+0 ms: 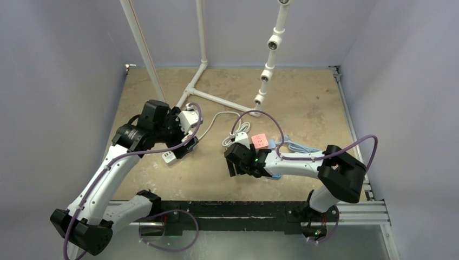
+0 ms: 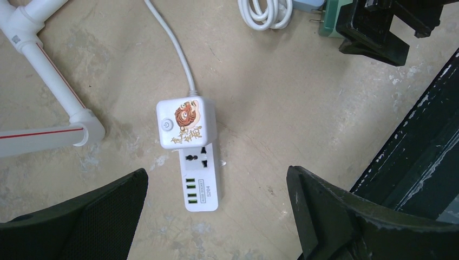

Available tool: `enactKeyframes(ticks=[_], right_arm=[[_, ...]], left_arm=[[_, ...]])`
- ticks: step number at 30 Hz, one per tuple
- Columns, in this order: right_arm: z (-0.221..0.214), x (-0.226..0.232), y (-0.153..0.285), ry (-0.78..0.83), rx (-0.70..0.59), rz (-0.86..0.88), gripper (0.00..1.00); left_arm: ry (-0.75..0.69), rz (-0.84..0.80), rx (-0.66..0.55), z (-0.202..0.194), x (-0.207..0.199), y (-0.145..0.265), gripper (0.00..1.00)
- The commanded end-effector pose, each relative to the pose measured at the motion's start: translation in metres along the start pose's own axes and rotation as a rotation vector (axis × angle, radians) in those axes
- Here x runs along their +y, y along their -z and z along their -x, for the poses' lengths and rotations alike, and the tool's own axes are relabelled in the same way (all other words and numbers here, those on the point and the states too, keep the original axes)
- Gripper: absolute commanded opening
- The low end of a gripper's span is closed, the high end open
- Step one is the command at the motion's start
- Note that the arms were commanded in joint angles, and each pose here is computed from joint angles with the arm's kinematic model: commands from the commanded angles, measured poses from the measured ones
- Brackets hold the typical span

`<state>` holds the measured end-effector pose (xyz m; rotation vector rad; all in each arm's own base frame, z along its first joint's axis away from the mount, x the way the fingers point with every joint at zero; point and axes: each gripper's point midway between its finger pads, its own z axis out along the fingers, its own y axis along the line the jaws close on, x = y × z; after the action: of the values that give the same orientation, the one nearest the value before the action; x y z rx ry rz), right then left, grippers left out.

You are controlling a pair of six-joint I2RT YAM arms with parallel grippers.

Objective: Insert the plug
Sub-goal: Pick up the plug from the center of the board.

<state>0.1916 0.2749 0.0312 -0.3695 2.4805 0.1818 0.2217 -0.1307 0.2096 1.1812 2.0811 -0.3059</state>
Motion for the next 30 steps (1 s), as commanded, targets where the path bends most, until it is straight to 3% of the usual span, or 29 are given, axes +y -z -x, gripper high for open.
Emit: enactKeyframes(ticks=[1,13,17,20,22,30], right_arm=[[0.019,0.005,0.003,0.02,-0.082,0.018,0.74],[0.007,-0.003,-0.011,0.046,-0.061,-0.023,0.65],[0.011,0.001,-0.015,0.052,-0.068,-0.021,0.46],[0.023,0.01,-0.005,0.043,-0.086,0.012,0.16],[0.038,0.019,0.011,0.047,-0.105,0.062,0.05],[0.113,0.089,0.131,0.149,-0.182,0.505,0.01]], left_arm=[[0.003,-0.011,-0.049,0.009,-0.003,0.006,0.99],[0.001,-0.016,-0.06,0.014,-0.004,0.009,0.99],[0.003,-0.03,-0.077,0.019,-0.006,0.011,0.99],[-0.004,-0.036,-0.099,0.024,-0.008,0.015,0.99],[-0.019,-0.038,-0.125,0.028,-0.009,0.018,0.99],[-0.218,-0.041,-0.272,0.044,-0.02,0.039,0.99]])
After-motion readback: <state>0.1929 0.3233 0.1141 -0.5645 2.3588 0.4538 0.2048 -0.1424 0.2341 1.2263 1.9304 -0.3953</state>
